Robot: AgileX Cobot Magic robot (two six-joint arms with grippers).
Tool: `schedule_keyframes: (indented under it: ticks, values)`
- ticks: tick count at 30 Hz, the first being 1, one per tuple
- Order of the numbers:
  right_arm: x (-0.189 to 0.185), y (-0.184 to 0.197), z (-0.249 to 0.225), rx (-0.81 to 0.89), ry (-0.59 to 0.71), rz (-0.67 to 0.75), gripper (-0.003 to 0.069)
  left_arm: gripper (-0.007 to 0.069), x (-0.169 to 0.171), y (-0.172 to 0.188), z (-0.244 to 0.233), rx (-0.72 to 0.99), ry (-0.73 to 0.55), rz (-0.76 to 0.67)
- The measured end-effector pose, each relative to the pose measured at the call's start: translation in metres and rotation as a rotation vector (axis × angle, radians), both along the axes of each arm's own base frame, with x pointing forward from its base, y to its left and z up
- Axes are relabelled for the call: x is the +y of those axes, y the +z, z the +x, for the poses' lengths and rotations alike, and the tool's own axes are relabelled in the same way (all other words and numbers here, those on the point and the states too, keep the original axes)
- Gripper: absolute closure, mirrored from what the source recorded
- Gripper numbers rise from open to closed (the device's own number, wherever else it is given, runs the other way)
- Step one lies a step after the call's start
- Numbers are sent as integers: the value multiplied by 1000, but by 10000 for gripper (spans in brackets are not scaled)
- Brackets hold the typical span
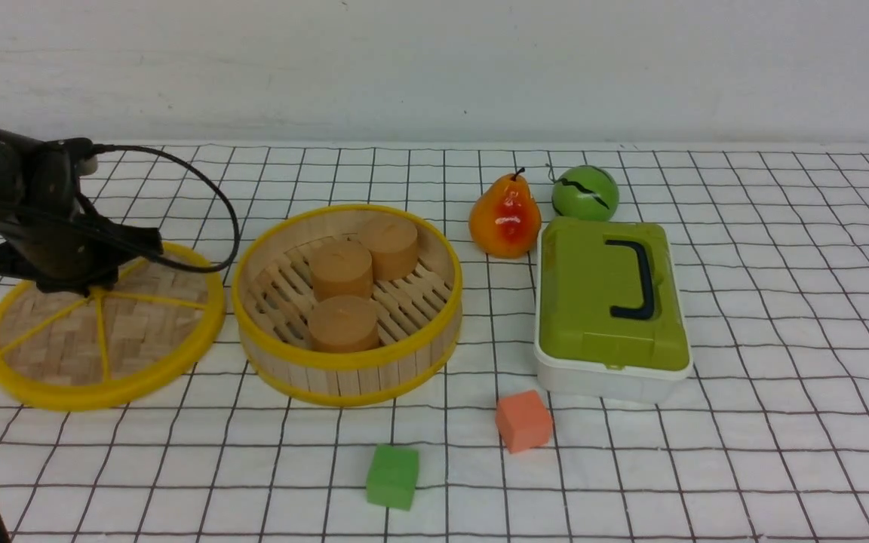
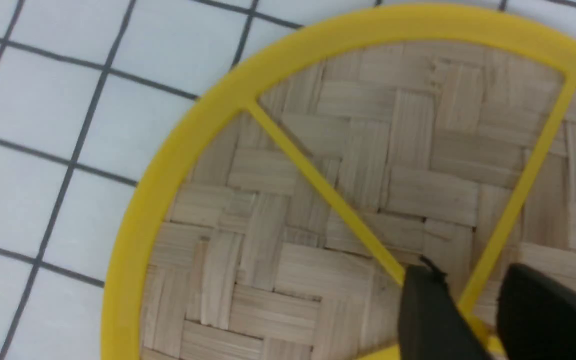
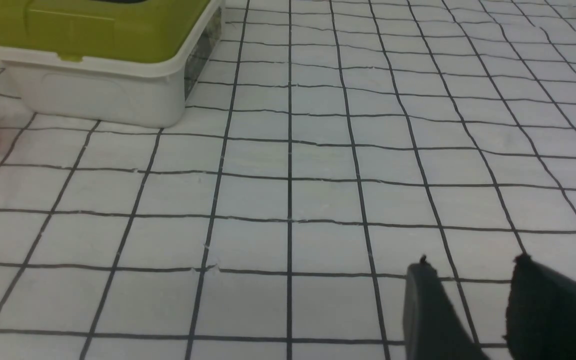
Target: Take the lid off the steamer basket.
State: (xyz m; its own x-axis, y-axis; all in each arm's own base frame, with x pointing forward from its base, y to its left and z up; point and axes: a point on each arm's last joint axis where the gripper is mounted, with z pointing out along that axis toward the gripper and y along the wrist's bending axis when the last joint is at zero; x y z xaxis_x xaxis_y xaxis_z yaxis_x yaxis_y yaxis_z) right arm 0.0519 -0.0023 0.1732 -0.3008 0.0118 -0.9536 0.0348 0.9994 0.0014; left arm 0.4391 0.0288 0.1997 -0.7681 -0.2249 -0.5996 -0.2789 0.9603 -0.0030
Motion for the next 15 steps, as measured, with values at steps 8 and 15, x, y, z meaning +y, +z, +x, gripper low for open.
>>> schedule_keyframes:
  ticks: [8,15]
  values:
    - [0,0,0,0,0,0,419,349,-1,89,-28,-101,13,11]
    - [0,0,0,0,0,0,419,637,-18,226,-136,-582,-77,-100]
